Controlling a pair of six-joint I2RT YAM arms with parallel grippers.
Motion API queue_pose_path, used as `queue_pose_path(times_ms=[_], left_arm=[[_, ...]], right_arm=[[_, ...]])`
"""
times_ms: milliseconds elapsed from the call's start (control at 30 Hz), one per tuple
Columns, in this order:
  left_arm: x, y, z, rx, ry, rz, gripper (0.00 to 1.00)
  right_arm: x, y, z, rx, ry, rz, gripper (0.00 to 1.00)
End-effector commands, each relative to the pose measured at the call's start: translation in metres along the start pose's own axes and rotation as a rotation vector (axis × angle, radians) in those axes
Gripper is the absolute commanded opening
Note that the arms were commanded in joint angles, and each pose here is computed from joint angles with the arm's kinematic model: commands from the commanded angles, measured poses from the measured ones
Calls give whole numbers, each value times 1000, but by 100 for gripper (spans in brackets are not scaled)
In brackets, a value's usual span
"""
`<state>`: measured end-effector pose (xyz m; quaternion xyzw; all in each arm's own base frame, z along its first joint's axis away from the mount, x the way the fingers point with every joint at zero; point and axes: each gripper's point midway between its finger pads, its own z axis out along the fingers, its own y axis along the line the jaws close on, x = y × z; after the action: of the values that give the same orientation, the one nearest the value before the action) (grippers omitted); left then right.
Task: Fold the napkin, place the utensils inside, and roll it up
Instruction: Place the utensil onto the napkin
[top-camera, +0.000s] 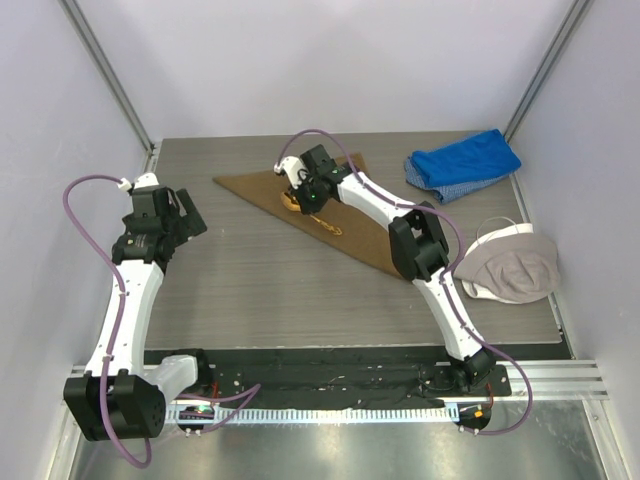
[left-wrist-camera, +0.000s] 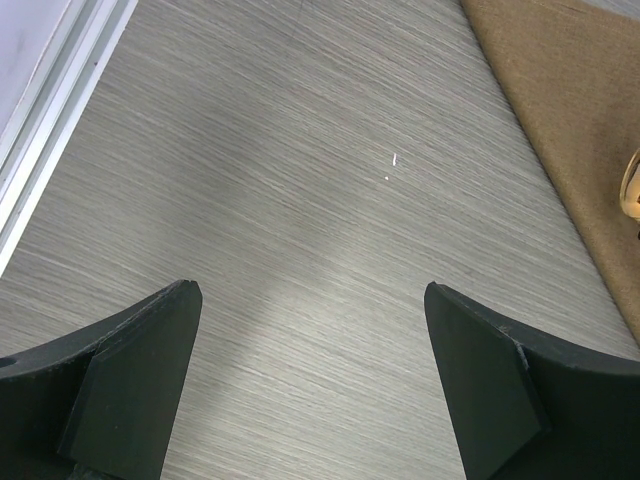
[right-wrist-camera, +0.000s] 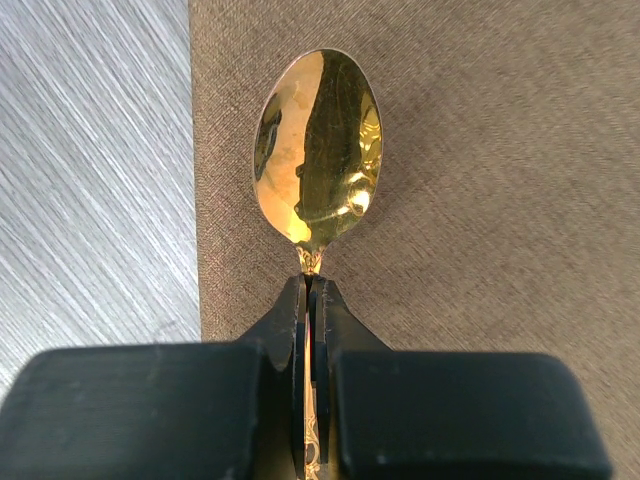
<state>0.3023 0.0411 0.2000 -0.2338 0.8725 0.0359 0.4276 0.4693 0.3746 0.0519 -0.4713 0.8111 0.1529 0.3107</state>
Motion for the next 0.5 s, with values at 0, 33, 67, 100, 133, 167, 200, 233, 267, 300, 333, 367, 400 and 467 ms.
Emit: queue_pose_path(times_ms=[0, 33, 67, 100, 133, 167, 200, 233, 267, 300, 333, 367, 400, 467], left_arm=[[-3, -1, 1, 10, -12, 10, 100], [-3, -2, 1, 13, -13, 11, 100], [-3, -1, 1, 10, -12, 10, 100], [-3, -1, 1, 11, -12, 10, 100], [-3, -2, 1, 14, -11, 11, 100], [-3, -2, 1, 16, -12, 11, 100], [-3, -2, 1, 13, -11, 10, 100], [-3, -2, 1, 15, -9, 11, 100], [-2, -3, 1, 18, -8, 11, 100], [-2, -2, 1, 17, -8, 12, 100], [-2, -3, 1, 18, -8, 12, 100], [-3, -2, 1, 17, -8, 12, 100], [-3, -3, 1, 19, -9, 12, 100], [-2, -3, 2, 21, -5, 12, 100]], right_arm=[[-7, 5, 0, -27, -27, -22, 1], [-6, 3, 1, -21, -24, -21, 1], [-5, 3, 1, -20, -22, -20, 1], [-3, 4, 3, -21, -16, -20, 1], [-2, 4, 4, -20, -14, -20, 1], [-1, 4, 4, -22, -10, -19, 1], [0, 3, 4, -20, -8, -17, 1], [0, 4, 4, -21, -8, -18, 1], [0, 3, 4, -18, -7, -18, 1], [1, 3, 4, -17, -3, -16, 1], [1, 3, 5, -15, -2, -19, 1], [1, 1, 5, -12, -2, -19, 1], [1, 2, 6, -13, -3, -21, 1], [2, 1, 6, -13, -1, -16, 1]])
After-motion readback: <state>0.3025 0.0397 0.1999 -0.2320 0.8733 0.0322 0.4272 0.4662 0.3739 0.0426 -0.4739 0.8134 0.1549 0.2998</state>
